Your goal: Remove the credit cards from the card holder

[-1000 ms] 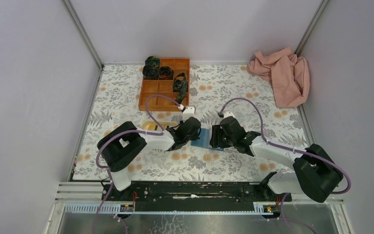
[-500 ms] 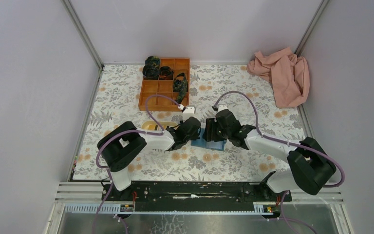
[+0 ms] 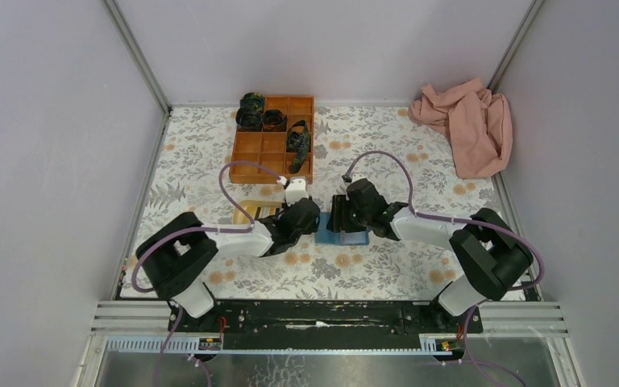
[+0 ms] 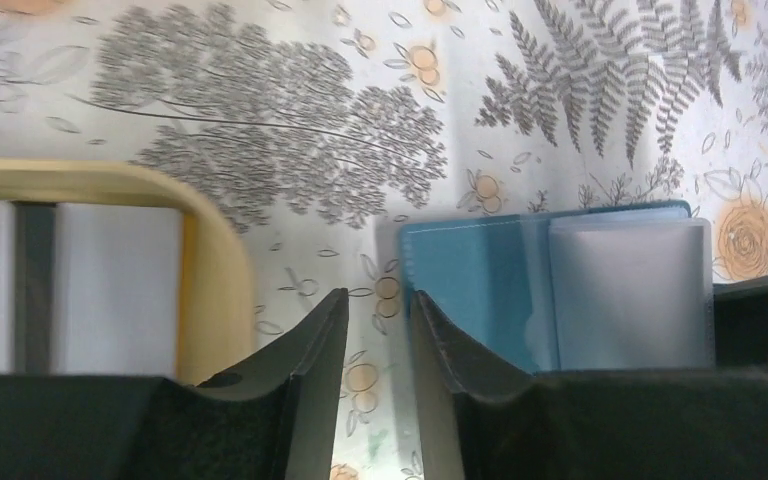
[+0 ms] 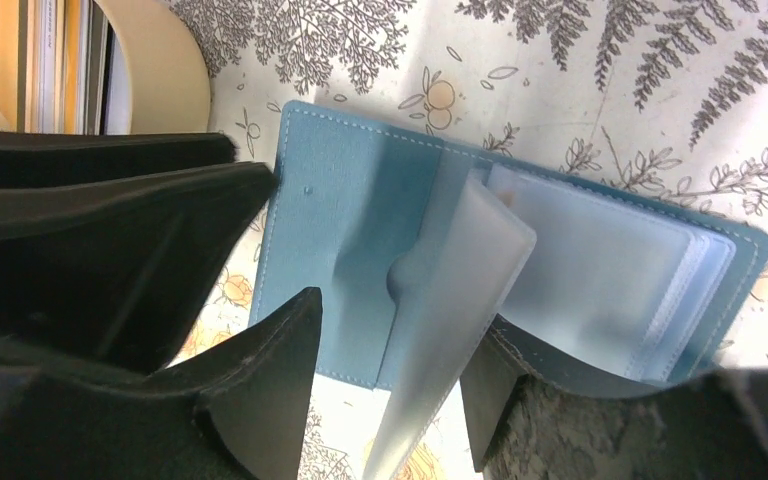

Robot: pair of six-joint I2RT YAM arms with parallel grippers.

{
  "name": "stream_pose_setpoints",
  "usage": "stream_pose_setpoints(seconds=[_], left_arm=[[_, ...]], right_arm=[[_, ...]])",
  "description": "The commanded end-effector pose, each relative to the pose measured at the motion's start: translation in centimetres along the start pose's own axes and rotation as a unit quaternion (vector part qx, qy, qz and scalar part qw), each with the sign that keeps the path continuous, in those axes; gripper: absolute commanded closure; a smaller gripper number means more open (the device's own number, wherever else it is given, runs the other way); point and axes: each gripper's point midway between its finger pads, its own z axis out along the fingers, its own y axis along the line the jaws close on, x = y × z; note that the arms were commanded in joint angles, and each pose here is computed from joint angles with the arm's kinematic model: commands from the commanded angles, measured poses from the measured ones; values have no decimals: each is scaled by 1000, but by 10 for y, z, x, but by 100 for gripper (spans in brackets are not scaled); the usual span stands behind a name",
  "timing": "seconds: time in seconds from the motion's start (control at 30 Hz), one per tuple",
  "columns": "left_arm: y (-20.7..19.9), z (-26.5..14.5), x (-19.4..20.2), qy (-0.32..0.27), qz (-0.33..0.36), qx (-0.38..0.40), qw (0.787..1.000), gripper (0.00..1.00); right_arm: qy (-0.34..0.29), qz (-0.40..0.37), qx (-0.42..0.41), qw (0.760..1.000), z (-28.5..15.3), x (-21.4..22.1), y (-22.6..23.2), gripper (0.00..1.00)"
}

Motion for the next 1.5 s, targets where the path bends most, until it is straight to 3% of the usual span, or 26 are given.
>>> stream_pose_setpoints(seconds=[0.0, 0.17, 0.4, 0.63, 0.87, 1.47], left_arm=[[18, -16, -27, -62, -25, -27, 997, 60], [15, -22, -32, -71, -18, -12, 997, 60], [-9, -12, -17, -34, -8, 42, 999, 74], [-15, -8, -10, -19, -2, 56, 998, 86], [-17, -1, -2, 0, 6, 53, 999, 88], [-18, 6, 8, 19, 15, 49, 999, 90]], right_arm=[[-30, 1, -41, 999, 3, -27, 29, 42], [-41, -4, -35, 999, -7, -33, 31, 43], [-63, -11, 43, 997, -37, -26, -6, 41], [-46, -1, 85, 995, -43, -1, -43, 39], [-37, 4, 106, 994, -42, 10, -59, 39], [-17, 11, 72, 997, -25, 15, -48, 39]])
